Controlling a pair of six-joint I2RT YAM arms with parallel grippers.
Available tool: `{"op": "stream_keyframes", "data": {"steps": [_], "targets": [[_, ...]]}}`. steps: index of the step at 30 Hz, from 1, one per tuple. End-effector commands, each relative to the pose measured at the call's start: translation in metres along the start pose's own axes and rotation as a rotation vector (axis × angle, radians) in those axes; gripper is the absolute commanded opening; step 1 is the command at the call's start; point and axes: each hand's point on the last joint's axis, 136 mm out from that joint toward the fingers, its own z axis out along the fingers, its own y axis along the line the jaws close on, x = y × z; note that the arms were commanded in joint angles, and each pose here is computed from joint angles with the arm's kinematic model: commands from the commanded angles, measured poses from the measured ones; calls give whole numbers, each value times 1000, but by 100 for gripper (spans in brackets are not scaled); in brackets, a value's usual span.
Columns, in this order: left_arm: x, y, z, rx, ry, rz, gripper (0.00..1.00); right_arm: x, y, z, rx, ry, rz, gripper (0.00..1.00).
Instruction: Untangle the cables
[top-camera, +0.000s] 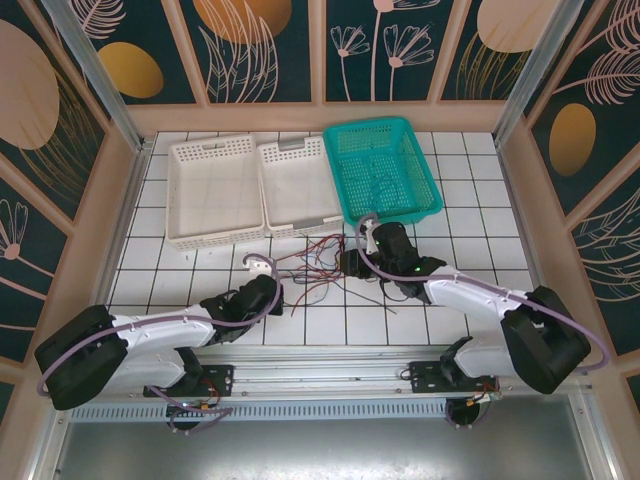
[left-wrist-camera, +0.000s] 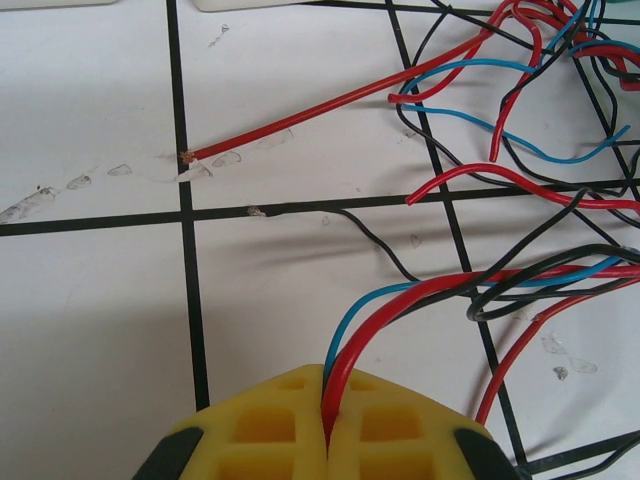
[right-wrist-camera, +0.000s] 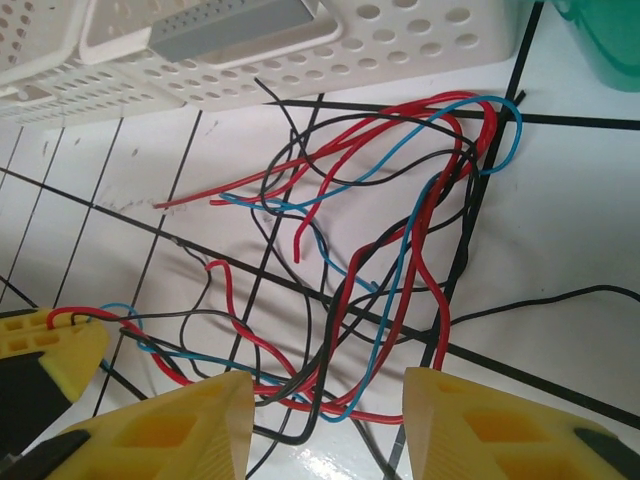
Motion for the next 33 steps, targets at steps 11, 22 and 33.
{"op": "stream_keyframes", "data": {"steps": [11, 22, 33], "targets": [[-4, -2, -1, -11, -18, 17, 0, 16, 21, 21, -31, 52, -54, 40], [-3, -1, -1, -13, -13, 17, 0, 13, 12, 26, 24, 41, -42, 14], [3, 6, -2, -21, -9, 12, 0, -15, 1, -8, 130, -79, -53, 0]]}}
